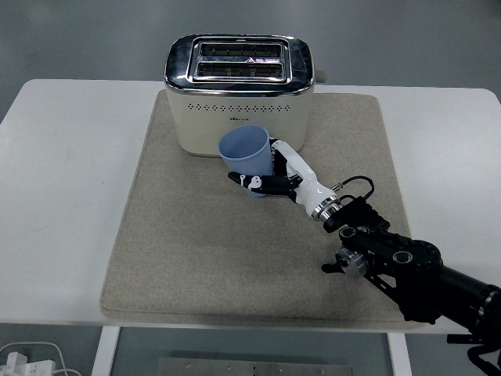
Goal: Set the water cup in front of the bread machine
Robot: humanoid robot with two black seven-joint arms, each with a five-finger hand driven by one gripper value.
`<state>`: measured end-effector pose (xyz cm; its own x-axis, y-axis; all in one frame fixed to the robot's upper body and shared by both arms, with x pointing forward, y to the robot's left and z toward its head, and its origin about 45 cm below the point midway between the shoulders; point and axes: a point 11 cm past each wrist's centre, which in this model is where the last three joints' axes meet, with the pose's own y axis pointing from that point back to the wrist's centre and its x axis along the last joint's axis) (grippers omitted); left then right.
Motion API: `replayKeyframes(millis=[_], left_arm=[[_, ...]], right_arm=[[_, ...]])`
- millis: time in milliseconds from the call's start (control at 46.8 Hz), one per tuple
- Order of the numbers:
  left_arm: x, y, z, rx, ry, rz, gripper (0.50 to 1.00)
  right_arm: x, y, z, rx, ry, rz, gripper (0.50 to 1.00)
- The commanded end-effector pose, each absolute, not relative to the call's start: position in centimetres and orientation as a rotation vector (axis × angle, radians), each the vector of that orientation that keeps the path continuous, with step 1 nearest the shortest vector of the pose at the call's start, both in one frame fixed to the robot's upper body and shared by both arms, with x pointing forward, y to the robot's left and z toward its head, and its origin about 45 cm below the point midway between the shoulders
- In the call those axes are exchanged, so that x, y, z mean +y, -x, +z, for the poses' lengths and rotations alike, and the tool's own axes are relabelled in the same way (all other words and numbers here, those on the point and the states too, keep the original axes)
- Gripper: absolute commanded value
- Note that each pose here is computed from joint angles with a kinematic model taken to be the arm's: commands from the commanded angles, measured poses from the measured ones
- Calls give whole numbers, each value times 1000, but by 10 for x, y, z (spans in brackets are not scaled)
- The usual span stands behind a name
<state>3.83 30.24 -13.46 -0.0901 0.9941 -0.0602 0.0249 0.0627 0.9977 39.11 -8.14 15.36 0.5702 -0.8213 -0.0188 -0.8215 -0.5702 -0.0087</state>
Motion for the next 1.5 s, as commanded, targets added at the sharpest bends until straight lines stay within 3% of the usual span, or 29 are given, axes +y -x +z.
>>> replayKeyframes(millis=[0, 64, 128, 641, 684, 919, 1474], left_arm=[[303, -38, -135, 1325, -1140, 1216, 1000], [303, -38, -135, 1324, -1141, 1215, 1000], [303, -38, -135, 1325, -1140, 1216, 1000], [304, -38, -135, 1323, -1143, 1220, 1000], [304, -38, -135, 1324, -1142, 1219, 1000], [304, -38, -135, 1323, -1143, 1220, 1000], [304, -38, -135, 1323, -1143, 1220, 1000]], right_arm=[[-83, -392, 153, 1470, 2744, 65, 643], [-84, -391, 151, 1475, 2740, 77, 658], [-85, -389, 148, 1479, 2735, 85, 713], [-91, -386, 145, 1502, 2677, 106, 868], [-91, -386, 145, 1502, 2677, 106, 901], [-92, -385, 144, 1508, 2675, 114, 928], [-92, -382, 141, 1514, 2669, 133, 928]])
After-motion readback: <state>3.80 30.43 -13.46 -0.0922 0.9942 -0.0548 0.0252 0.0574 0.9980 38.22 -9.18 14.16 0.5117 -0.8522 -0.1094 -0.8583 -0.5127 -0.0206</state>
